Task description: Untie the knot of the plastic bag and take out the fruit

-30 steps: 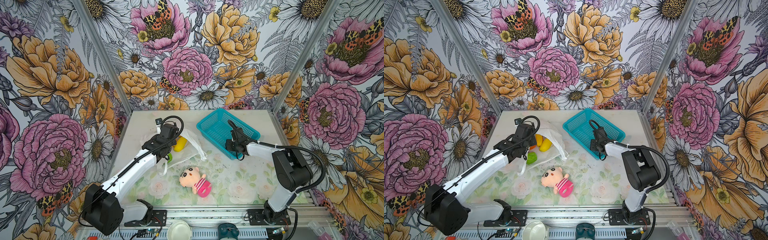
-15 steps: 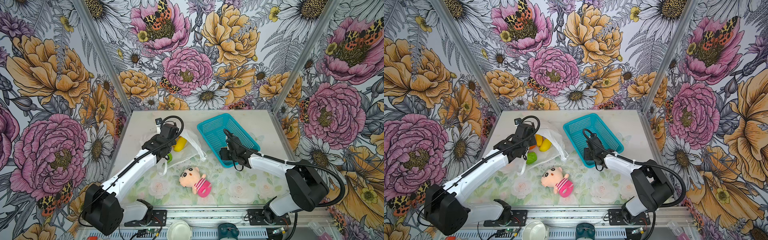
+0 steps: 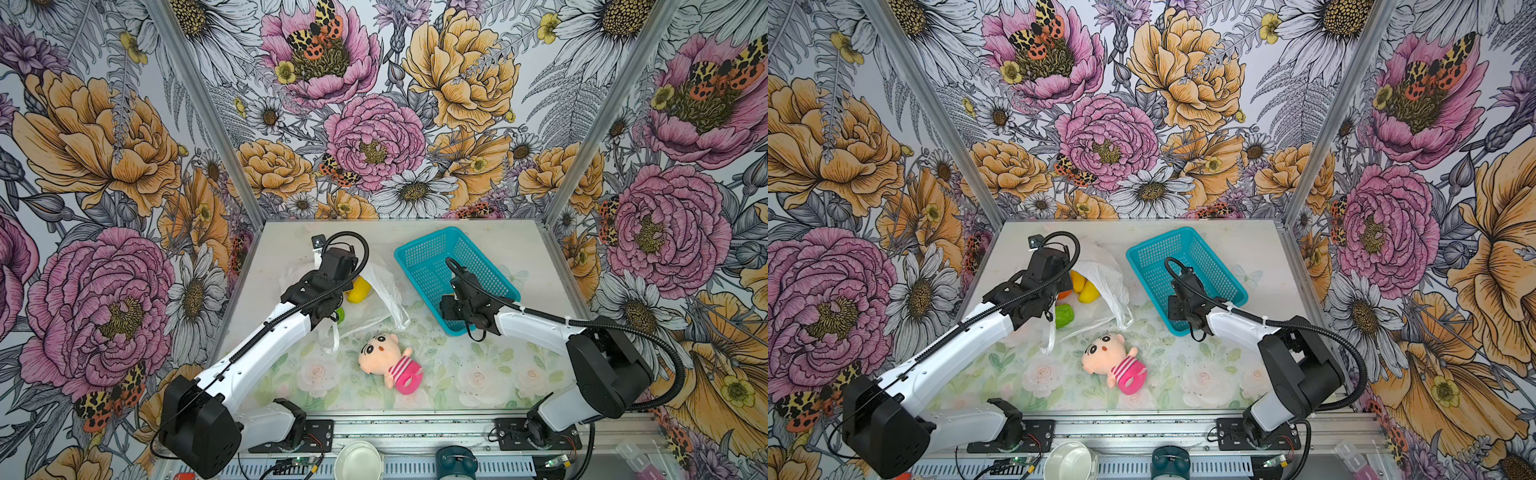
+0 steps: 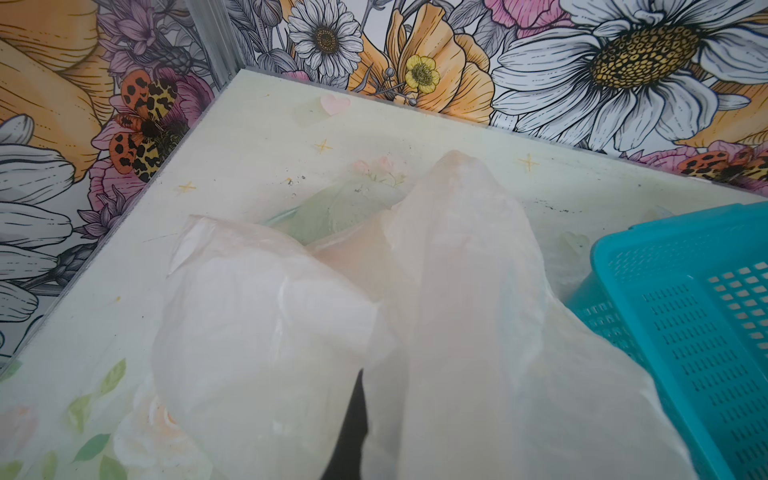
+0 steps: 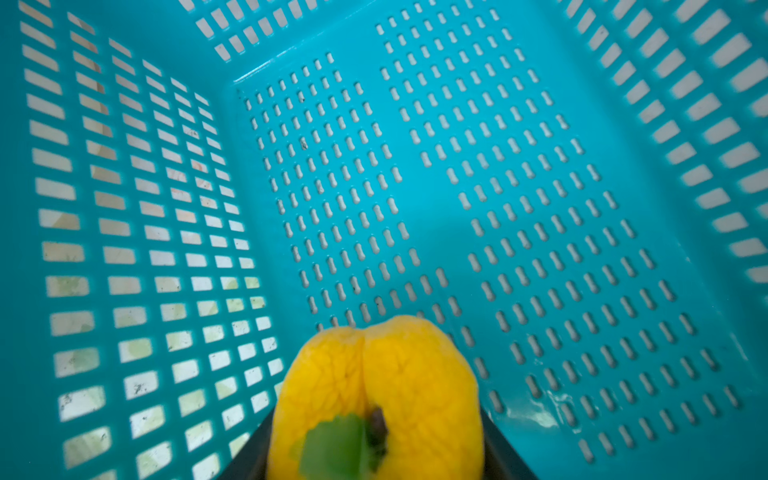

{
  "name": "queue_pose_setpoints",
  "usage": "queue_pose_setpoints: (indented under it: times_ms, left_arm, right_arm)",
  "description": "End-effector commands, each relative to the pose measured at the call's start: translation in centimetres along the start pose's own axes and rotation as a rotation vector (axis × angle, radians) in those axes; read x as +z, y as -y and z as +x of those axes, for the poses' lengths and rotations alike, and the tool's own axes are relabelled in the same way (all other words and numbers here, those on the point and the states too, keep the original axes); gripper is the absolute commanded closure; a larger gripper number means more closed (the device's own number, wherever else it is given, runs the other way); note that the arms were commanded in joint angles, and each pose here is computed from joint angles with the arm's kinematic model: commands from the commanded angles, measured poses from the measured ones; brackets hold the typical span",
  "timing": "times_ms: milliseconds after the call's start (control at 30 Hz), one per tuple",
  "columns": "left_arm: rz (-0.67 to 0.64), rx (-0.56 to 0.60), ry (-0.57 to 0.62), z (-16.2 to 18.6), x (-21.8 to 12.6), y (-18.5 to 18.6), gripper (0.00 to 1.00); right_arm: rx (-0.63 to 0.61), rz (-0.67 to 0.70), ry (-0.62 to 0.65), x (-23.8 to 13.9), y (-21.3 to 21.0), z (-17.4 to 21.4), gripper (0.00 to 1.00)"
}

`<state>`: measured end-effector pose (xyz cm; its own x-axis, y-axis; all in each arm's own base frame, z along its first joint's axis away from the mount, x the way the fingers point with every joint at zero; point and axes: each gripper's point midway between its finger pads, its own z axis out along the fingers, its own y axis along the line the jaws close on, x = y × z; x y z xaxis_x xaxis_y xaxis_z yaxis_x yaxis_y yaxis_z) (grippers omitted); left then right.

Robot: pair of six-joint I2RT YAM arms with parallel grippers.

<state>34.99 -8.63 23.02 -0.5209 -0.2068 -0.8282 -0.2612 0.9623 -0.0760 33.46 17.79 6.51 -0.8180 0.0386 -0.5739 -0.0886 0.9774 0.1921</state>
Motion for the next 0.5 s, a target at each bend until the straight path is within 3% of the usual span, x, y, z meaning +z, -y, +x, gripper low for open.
queue_pose_setpoints:
  times_ms: [0, 233, 333, 467]
  left_arm:
    - [0.004, 0.004, 0.044, -1.1, -0.5, 0.1, 1.00]
    - [-0.004, 0.007, 0.047, -1.0, -0.4, 0.1, 1.00]
    - [0.005, 0.003, 0.042, -1.0, -0.4, 0.2, 1.00]
    - [0.016, 0.003, 0.040, -1.0, -0.4, 0.5, 1.00]
  right_arm:
    - [-0.010, 0.020, 0.075, -2.3, 0.7, -0.9, 0.38]
    - [0.079, -0.065, 0.311, -9.9, 0.4, -4.4, 0.24]
    - [0.124, -0.185, 0.414, -15.2, -0.9, -6.2, 0.24]
    - [0.085, -0.351, 0.526, -22.9, -4.5, -9.9, 0.27]
